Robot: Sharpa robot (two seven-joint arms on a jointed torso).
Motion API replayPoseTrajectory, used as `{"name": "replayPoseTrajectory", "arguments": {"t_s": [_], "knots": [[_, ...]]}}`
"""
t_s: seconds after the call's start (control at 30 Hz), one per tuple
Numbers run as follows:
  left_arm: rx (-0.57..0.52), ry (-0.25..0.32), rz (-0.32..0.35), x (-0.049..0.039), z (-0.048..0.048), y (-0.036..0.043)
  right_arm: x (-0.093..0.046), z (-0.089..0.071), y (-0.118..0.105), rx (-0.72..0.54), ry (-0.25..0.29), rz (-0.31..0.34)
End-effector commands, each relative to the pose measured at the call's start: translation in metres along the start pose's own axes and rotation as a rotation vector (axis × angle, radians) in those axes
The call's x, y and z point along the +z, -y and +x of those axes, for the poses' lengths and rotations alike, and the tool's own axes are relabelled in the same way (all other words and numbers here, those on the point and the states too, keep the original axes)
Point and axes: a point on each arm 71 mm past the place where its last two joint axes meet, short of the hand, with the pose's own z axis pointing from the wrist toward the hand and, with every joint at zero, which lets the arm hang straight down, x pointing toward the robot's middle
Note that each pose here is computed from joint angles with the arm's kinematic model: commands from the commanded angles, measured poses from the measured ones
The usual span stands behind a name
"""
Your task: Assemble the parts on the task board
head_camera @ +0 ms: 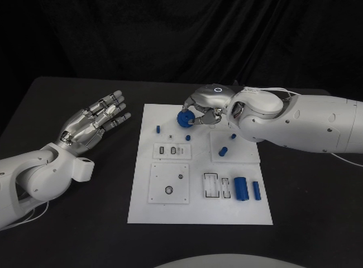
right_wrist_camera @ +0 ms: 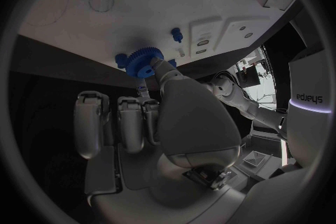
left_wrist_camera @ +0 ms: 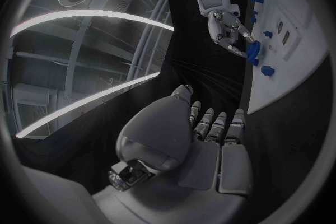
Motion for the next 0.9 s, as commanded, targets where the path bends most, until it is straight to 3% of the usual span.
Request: {"name": "replayPoseTrajectory", "arguments": {"t_s": [0.03,0.43,0.9], "knots": [[-0.016,-0.011,0.084,0.0006,0.0021,0.0052,0.0030,0.0037,-0.0001,-0.011,-0.038,0.000],[-0.015,-0.011,0.082,0.0010,0.0015,0.0048,0.0114,0.0077,-0.0010,-0.018,-0.065,0.005],[-0.016,-0.012,0.077,0.0019,0.0013,0.0035,0.0121,0.0117,0.0015,-0.022,-0.102,0.028]]}}
